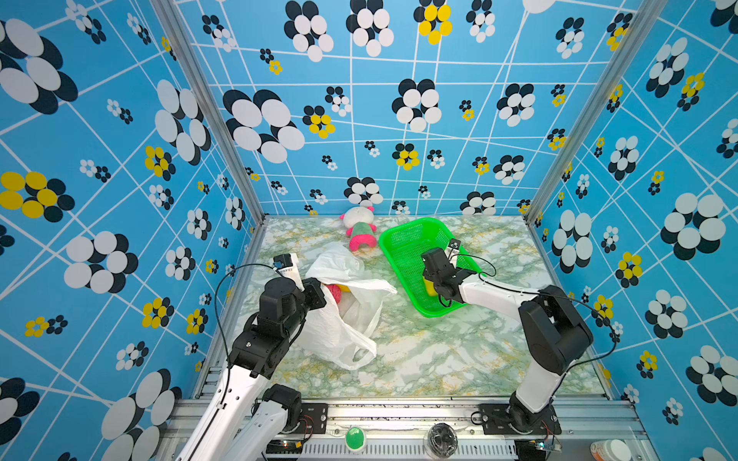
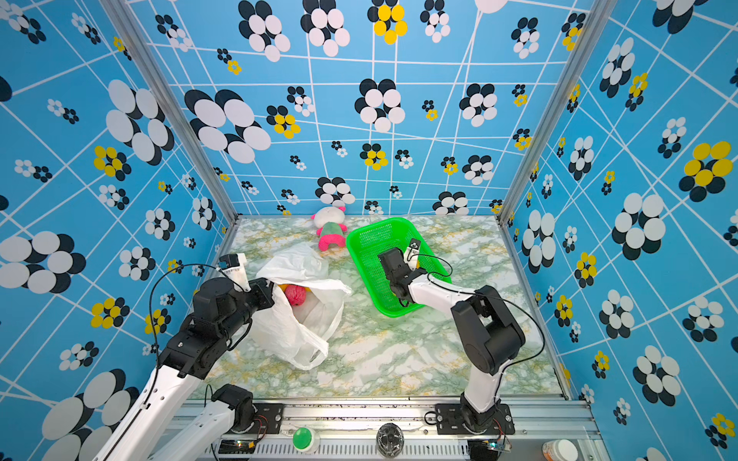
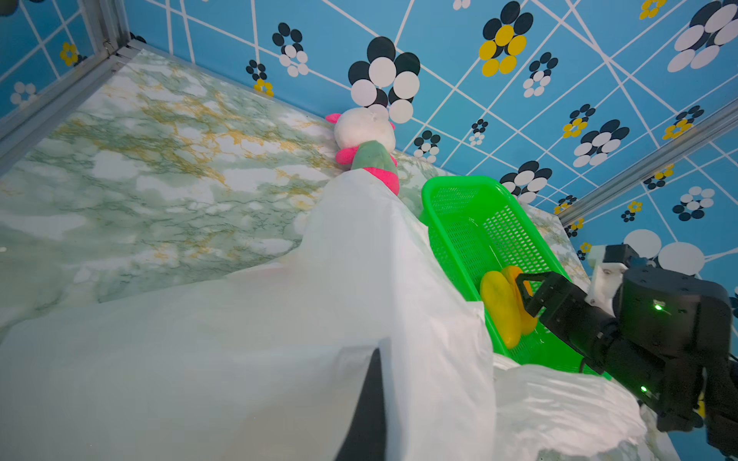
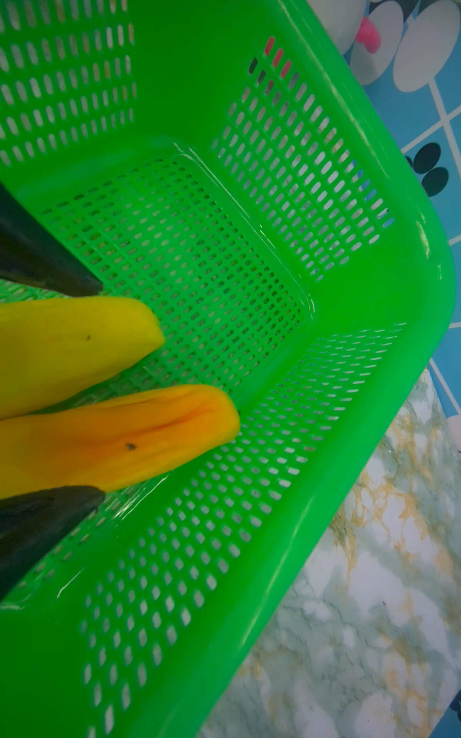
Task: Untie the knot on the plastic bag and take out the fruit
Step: 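Lower the yellow mango into the green basket and open the right gripper, then withdraw the right gripper from the basket back over the bag opening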
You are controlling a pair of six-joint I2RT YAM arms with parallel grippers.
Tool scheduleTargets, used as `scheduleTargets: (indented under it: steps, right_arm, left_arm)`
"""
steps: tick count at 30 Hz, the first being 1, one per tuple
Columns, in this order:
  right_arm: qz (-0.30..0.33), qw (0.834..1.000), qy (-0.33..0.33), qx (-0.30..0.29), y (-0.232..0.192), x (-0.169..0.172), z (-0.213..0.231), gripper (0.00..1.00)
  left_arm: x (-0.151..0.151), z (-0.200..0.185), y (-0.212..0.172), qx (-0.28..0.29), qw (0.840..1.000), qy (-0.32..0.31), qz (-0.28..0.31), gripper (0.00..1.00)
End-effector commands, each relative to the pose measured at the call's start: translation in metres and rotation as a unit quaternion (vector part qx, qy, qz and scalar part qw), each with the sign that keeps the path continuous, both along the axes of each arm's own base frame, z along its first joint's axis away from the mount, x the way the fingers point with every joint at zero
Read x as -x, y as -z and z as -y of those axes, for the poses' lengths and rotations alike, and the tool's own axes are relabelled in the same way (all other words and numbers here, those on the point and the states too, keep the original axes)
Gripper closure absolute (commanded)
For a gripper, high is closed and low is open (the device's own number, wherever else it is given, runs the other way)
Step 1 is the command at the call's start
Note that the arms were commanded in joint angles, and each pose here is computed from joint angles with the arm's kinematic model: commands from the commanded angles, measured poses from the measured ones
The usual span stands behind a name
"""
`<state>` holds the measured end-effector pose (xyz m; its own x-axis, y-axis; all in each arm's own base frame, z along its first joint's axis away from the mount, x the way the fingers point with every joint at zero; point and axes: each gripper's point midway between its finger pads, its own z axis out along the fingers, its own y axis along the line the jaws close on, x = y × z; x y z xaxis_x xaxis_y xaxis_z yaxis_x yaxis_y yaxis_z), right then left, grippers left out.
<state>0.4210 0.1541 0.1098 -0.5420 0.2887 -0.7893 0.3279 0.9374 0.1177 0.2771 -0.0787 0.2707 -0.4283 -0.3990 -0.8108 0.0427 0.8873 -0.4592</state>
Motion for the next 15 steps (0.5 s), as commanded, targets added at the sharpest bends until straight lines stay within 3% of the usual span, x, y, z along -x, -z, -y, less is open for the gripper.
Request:
scheduleTargets:
  steps: [1,4,7,11,15]
  right_arm:
    - [0.06,0.998,-0.008,-0.035,-0.045,0.012,0.004,0.22]
    - [0.122,0.99,-0.043,-0.057,-0.081,0.036,0.001,0.24]
    - [0.195,0.971,-0.108,-0.081,-0.122,0.068,-0.02,0.37]
    - [0.273,0.929,-0.227,-0.104,-0.172,0.112,-0.063,0.46]
    - [0.319,0.868,-0.359,-0.123,-0.2,0.155,-0.112,0.49]
  left_arm:
    - [0.001,-0.009,-0.008,-0.025,0.999,-0.017,0.009,1.0]
    - [0.001,-0.01,-0.007,-0.024,0.999,-0.021,0.01,1.0]
    - [0.002,-0.01,-0.007,-0.022,0.999,-0.022,0.01,1.0]
    - [0.002,-0.012,-0.007,-0.022,0.999,-0.026,0.01,1.0]
    - [0.003,-0.014,-0.006,-0.022,0.999,-0.032,0.01,1.0]
